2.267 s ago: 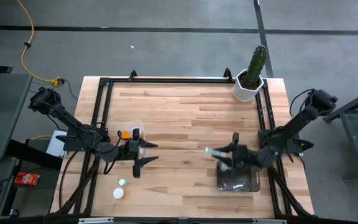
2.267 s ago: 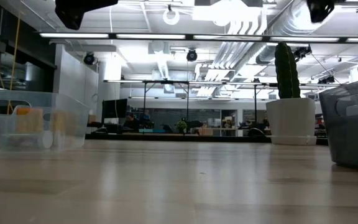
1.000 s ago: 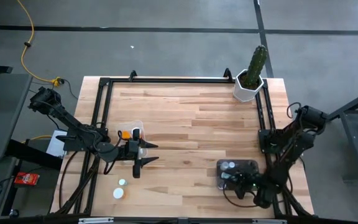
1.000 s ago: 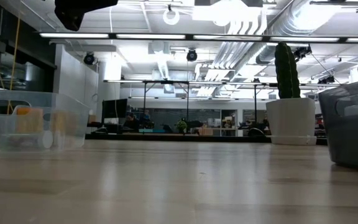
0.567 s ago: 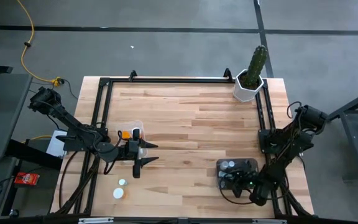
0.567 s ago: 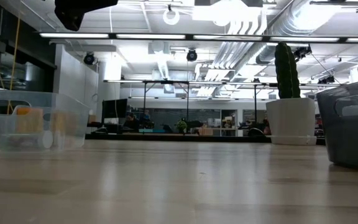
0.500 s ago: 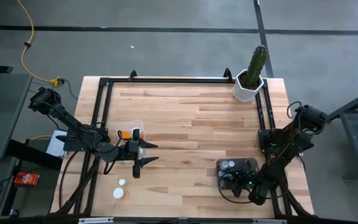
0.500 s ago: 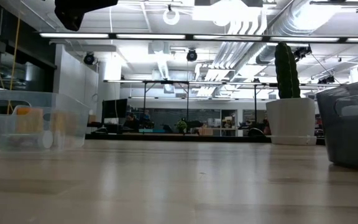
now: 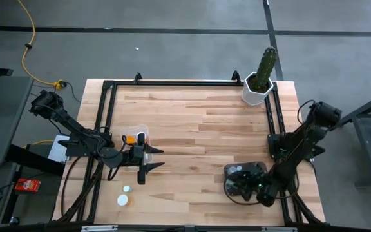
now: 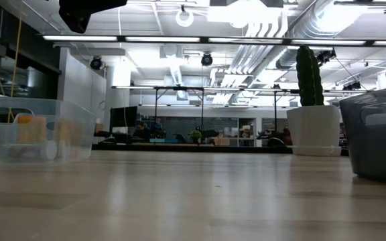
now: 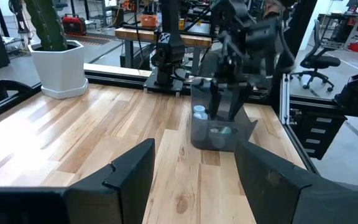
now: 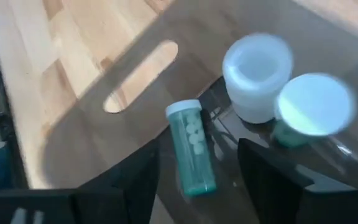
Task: Pick and place medicine bottles into bin by pill shape (circle, oval)
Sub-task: Put the orange capsule bottle into the transparent bin
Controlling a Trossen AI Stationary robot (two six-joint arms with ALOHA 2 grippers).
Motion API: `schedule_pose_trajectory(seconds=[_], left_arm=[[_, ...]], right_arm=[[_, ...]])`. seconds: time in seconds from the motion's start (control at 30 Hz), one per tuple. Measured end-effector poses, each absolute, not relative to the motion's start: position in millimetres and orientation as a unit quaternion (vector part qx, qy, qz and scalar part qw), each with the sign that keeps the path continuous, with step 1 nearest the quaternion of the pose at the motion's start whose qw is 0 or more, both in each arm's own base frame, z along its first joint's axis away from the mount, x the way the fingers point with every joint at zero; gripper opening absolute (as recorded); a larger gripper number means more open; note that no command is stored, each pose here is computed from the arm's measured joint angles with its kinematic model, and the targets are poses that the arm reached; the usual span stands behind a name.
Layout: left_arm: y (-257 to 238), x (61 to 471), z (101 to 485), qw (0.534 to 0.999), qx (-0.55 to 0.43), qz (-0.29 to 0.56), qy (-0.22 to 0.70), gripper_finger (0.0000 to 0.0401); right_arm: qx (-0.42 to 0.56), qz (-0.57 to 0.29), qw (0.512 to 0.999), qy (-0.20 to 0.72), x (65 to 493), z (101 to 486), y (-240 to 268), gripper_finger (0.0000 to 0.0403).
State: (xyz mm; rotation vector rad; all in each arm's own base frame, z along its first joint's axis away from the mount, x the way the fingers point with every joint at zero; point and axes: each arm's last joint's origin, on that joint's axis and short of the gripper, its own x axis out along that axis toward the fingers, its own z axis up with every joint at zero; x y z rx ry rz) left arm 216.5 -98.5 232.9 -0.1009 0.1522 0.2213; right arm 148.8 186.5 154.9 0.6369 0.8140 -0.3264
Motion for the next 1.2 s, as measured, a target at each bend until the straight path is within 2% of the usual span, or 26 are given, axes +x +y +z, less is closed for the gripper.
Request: schedule_pose_trajectory(seconds=[0.2,0.33,0.47,0.6,0.7,0.83,1.03,1.2], left_arm=[[-99,217,233,0.990,-0.050,0.110,0.076,0.0209],[-99,217,233,0.990,-0.051,0.110,0.075,0.0209],[-99,217,234,0.990,-0.053,0.110,0.072,0.0209],[-99,217,234,0.990,-0.052,0.110,0.073,0.0209],[-99,217,234,0.990,-0.052,0.110,0.073,0.0209],[-99,217,234,0.990,-0.041,0.109,0.074,0.0209],[-99,217,234,0.991,-0.039,0.109,0.074,0.0209],[-99,217,234,0.991,-0.027,0.108,0.075,0.0209]], right_arm=[[0.307,-0.117,0.853,0.406,145,195,178,0.0211],[0.277,-0.048,0.896,0.343,160,229,174,0.0211],[0.196,-0.040,0.936,0.290,181,246,159,0.0211],[0.119,-0.077,0.948,0.285,201,241,131,0.0211],[0.101,-0.094,0.951,0.277,216,233,107,0.0211],[0.088,-0.052,0.978,0.180,234,226,82,0.0210],[0.051,-0.023,0.998,-0.026,230,218,61,0.0210],[0.067,0.000,0.997,-0.037,230,214,64,0.0210]])
